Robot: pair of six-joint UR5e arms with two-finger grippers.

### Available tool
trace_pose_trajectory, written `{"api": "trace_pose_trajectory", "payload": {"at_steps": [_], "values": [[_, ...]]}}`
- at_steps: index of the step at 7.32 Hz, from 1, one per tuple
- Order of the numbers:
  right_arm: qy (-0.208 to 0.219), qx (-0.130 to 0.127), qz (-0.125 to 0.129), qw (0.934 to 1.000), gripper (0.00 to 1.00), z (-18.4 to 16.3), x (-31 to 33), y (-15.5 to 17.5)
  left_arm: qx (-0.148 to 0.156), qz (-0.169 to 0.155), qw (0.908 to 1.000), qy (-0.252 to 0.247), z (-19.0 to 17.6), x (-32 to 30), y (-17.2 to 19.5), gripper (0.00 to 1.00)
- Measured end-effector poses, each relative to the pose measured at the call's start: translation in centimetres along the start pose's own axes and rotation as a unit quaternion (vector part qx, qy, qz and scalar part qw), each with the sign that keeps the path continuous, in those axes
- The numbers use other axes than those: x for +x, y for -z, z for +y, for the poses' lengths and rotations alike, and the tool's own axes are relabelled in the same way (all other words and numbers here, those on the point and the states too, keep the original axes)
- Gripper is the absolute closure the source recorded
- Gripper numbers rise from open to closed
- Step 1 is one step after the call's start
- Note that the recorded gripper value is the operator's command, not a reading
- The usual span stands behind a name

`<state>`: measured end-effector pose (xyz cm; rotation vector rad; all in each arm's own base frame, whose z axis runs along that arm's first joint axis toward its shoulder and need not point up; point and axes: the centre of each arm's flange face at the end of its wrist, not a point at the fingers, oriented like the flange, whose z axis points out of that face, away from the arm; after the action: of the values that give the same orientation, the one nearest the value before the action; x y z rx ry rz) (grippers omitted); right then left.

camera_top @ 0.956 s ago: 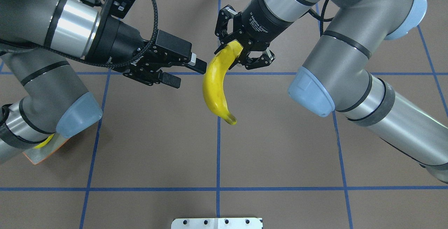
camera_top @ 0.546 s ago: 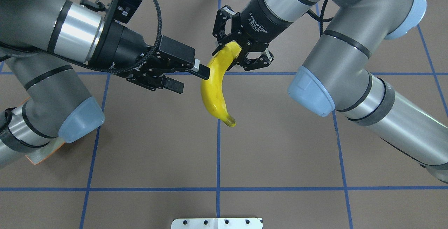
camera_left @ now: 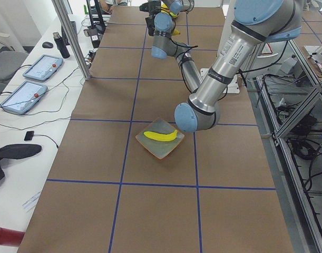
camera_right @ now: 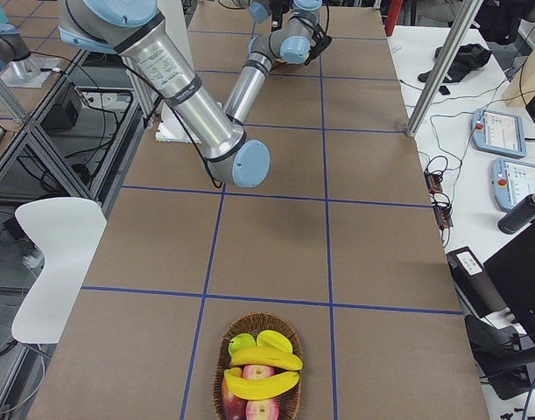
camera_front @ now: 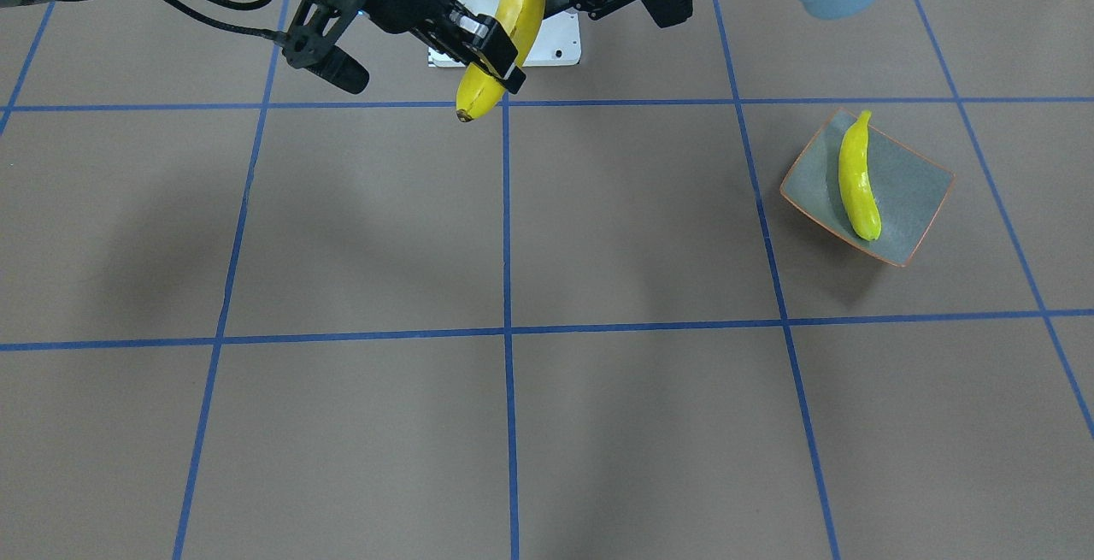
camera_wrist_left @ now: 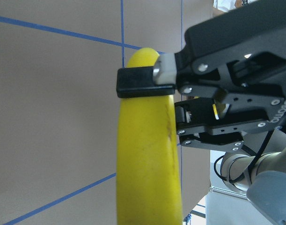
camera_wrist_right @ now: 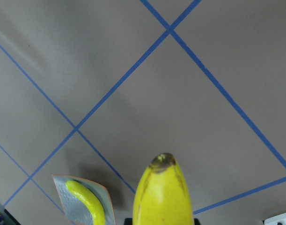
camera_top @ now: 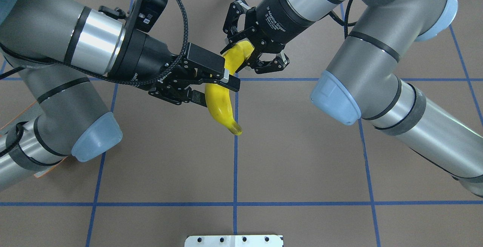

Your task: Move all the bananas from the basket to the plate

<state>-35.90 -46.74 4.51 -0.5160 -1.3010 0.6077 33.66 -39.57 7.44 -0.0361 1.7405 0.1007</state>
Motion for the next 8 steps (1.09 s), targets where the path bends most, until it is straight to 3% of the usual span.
{"api": "trace_pose_trajectory", "payload": {"at_steps": [1,8], "values": [[0.0,0.001,-0.004,1.0,1.0,0.0,0.1,0.1,0.0,0.001,1.0,0.001,0.1,0.1,0.0,0.19],[0.01,0.012,-0.024,0.9996,1.0,0.7,1.3,1.1,0.006,0.003,1.0,0.006,0.0,0.2,0.1,0.21]]}}
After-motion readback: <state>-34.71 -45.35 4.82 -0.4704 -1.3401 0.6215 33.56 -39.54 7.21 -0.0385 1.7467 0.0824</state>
